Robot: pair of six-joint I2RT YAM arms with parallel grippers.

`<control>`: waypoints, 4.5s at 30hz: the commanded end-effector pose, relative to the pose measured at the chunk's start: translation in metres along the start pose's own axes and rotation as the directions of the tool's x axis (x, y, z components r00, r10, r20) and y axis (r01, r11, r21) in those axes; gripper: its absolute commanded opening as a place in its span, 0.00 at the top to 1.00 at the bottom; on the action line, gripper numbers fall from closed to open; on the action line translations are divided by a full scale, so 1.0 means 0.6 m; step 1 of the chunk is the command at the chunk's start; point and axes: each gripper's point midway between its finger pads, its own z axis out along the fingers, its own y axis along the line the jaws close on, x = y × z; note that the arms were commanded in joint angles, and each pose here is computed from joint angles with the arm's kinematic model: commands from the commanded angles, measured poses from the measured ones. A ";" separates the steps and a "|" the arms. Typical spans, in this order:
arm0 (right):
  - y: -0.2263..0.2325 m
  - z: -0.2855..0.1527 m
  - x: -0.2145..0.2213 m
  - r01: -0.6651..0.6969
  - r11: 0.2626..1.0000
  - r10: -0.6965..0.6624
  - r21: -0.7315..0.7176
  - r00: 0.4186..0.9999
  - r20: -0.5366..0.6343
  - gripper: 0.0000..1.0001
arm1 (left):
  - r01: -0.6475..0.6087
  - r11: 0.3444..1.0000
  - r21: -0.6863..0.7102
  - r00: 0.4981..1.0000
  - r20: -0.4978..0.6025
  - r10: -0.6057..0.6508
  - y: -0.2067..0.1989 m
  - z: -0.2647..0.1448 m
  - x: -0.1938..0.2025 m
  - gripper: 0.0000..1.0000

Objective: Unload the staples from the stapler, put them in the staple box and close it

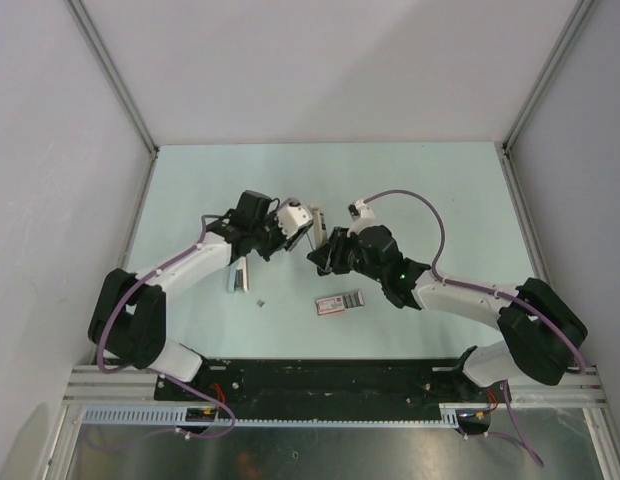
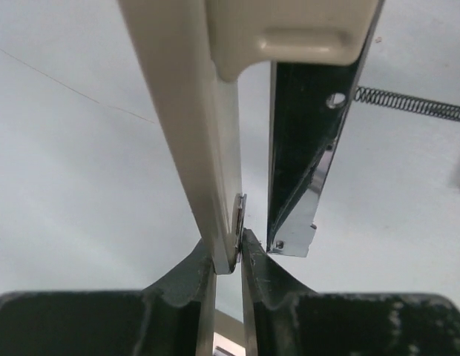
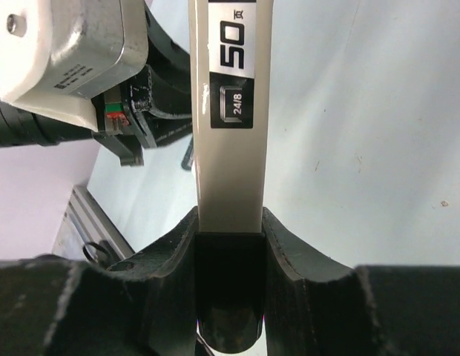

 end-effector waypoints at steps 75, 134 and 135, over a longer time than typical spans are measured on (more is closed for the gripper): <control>0.020 0.047 -0.186 0.103 0.994 -0.088 -0.046 0.964 0.251 1.00 | -0.011 0.999 -0.035 0.972 0.234 0.019 -0.078 -0.120 -0.140 0.28; -0.065 0.140 -0.159 0.284 0.946 -0.288 0.155 0.958 0.005 0.80 | -0.079 0.969 0.235 0.954 -0.264 0.142 -0.148 0.037 0.106 0.38; -0.064 0.132 -0.161 0.281 0.947 -0.285 0.155 0.958 0.010 0.80 | -0.078 0.968 0.239 0.953 -0.266 0.142 -0.149 0.037 0.108 0.39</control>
